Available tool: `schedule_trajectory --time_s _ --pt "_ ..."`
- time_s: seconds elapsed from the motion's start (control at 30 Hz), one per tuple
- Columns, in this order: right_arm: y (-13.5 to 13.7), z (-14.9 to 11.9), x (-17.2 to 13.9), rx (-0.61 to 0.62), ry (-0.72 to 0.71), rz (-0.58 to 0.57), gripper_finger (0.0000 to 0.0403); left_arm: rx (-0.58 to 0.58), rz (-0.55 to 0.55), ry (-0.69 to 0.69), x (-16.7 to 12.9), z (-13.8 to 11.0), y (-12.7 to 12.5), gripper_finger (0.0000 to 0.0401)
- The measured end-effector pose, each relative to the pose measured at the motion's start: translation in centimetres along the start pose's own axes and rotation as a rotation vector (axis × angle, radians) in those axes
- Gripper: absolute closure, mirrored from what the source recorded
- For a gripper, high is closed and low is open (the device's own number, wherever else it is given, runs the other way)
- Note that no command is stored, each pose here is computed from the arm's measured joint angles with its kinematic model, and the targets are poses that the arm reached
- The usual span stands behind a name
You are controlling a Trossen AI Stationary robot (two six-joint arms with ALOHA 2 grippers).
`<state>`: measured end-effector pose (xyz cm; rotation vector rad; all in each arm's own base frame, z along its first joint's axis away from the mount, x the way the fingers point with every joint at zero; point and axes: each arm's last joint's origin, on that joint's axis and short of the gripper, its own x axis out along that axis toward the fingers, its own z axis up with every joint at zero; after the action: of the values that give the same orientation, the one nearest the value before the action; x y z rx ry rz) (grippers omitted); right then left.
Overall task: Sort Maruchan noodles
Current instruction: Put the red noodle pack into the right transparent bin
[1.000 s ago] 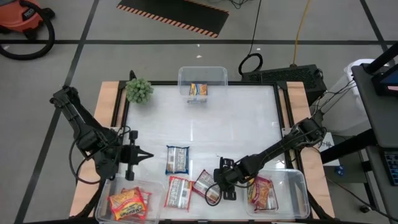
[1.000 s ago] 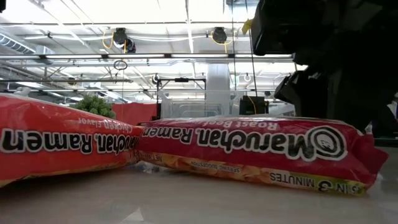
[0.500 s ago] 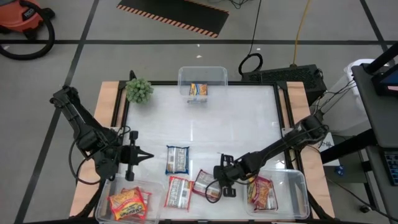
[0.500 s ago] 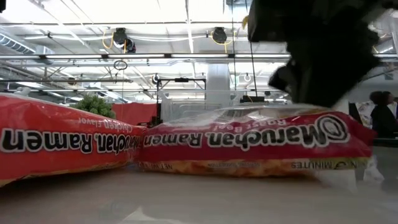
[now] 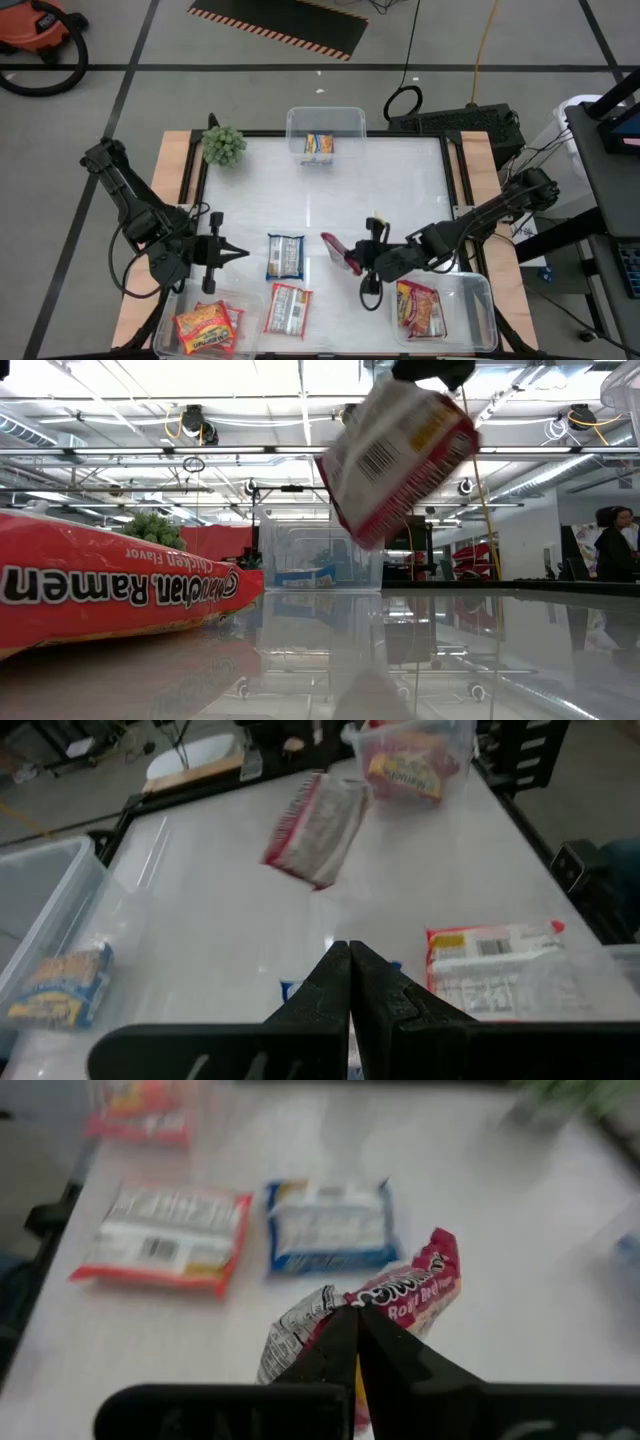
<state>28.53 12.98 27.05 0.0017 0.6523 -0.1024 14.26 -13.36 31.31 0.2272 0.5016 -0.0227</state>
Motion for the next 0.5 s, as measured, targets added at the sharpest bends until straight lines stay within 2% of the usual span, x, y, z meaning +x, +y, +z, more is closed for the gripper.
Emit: schedule_trajectory --time_s 0.27,0.5 --pt "-0.9 1.8 -1.6 -0.106 -0.146 -0.047 0.0402 -0.043 0.055 -0.001 1.0 0.4 0.8 0.0398" --pt "-0.8 2.2 -1.0 -0.195 -0.182 -0.051 0.0403 -0.074 0.13 0.029 3.8 0.7 0.8 0.0383"
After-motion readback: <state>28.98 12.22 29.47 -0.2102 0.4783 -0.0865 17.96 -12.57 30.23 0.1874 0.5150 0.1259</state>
